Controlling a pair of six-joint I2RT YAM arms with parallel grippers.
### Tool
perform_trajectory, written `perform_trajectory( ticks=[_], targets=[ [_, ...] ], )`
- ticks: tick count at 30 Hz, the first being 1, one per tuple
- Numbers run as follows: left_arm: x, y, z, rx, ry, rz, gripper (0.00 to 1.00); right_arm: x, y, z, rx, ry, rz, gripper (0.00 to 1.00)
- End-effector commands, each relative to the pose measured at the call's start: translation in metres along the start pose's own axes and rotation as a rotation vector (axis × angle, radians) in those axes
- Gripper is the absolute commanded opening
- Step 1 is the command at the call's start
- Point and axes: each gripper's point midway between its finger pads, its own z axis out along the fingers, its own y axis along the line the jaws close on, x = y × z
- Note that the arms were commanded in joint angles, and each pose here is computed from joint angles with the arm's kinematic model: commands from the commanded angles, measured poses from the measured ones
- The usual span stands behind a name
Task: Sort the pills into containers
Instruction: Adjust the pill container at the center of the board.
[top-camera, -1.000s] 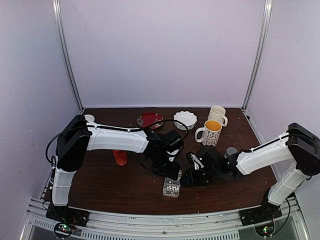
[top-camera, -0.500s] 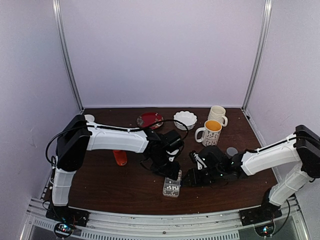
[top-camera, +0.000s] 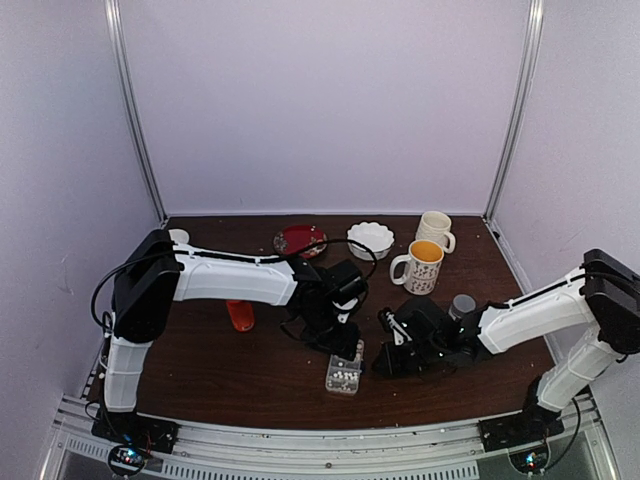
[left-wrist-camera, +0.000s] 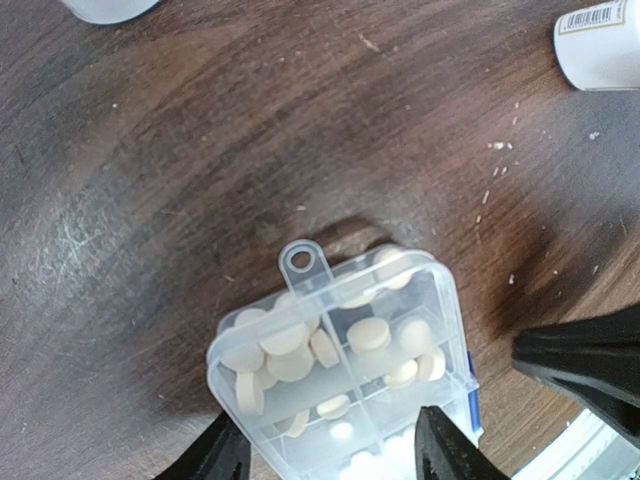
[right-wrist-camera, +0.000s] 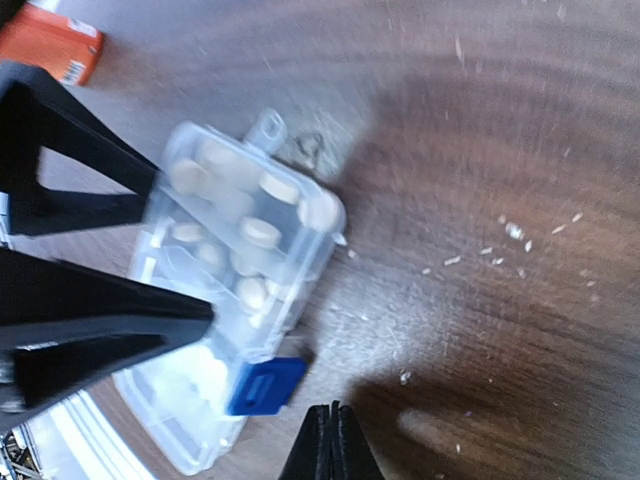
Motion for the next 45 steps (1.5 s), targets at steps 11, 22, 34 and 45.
perform_trajectory(
  ticks=[11,22,34,45],
  targets=[
    [0.056,0.037,0.052,-0.111,0.187,-0.007,0.53,0.009,0.035,0.033,-0.158,0.039,0.059,0.0],
    [0.052,0.024,0.049,-0.034,0.15,-0.024,0.54,0.007,0.028,0.027,-0.165,-0.006,0.095,0.0],
    [-0.001,0.014,-0.028,-0.013,-0.184,-0.025,0.7,-0.032,0.018,-0.051,-0.045,-0.248,-0.032,0.07],
    [-0.017,0.039,-0.138,-0.1,-0.565,-0.011,0.76,-0.092,-0.003,-0.191,0.138,-0.731,-0.192,0.7]
  ],
)
